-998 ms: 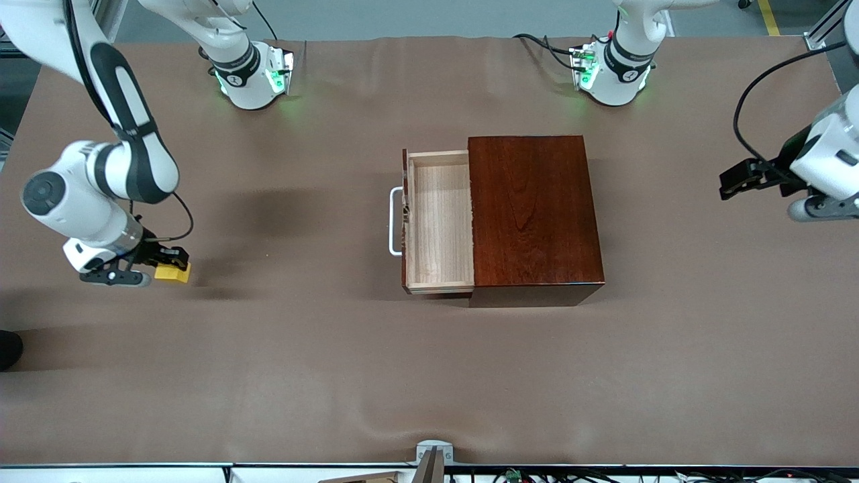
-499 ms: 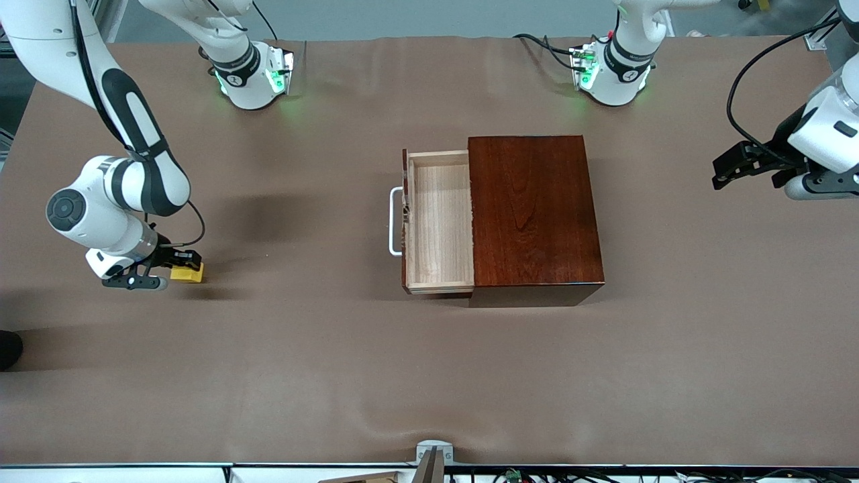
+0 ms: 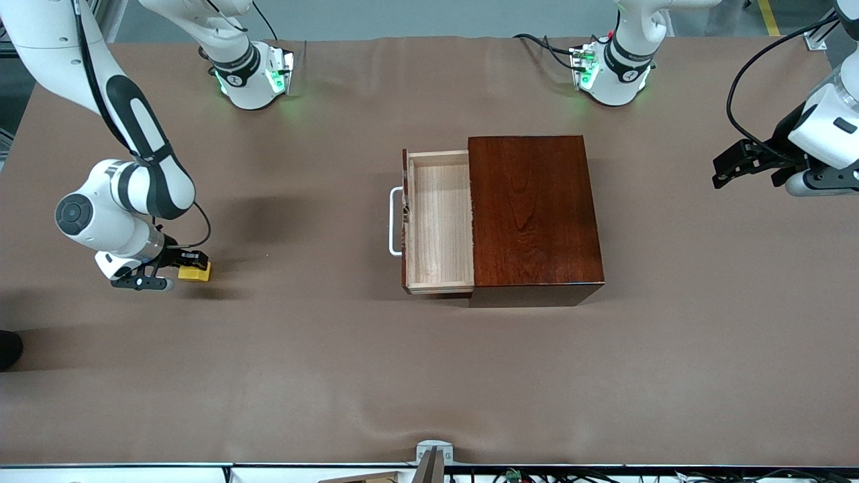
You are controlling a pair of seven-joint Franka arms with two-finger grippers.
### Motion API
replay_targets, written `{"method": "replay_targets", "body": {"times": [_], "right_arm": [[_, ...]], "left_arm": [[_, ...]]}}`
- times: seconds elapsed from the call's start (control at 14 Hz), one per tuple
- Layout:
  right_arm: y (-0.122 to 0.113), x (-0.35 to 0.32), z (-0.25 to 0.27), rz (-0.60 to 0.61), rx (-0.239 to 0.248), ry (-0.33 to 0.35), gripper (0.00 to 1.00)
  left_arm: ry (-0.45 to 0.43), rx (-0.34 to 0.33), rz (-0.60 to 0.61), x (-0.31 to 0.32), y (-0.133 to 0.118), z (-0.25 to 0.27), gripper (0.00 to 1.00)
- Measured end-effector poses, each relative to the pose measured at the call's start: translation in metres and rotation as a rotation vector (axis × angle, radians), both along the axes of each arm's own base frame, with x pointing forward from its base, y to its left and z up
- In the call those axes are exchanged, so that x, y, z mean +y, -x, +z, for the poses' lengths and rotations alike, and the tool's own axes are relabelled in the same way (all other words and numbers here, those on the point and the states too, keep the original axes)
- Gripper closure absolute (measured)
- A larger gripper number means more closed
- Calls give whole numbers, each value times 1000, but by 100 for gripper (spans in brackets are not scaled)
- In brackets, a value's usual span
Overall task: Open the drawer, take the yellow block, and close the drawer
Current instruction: 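Set the cube on the table and withdraw the right gripper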
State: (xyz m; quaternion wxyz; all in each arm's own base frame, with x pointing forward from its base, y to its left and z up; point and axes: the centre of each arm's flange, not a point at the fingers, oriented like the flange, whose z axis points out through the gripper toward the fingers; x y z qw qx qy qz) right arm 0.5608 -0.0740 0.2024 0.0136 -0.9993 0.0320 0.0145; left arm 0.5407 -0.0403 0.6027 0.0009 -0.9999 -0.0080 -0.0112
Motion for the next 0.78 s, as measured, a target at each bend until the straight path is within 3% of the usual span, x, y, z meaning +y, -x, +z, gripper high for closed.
{"method": "replay_targets", "body": {"times": [0.21, 0.36, 0.78], "right_arm": [[-11, 1, 11, 4, -13, -1, 16], [-24, 2, 29, 10, 14, -12, 0], [-77, 5, 186, -1, 121, -53, 0]], "left_arm": [[0, 0, 6, 3, 0, 0, 0], [-1, 0, 9, 5, 0, 0, 0], [-2, 1, -6, -4, 0, -1, 0]]}}
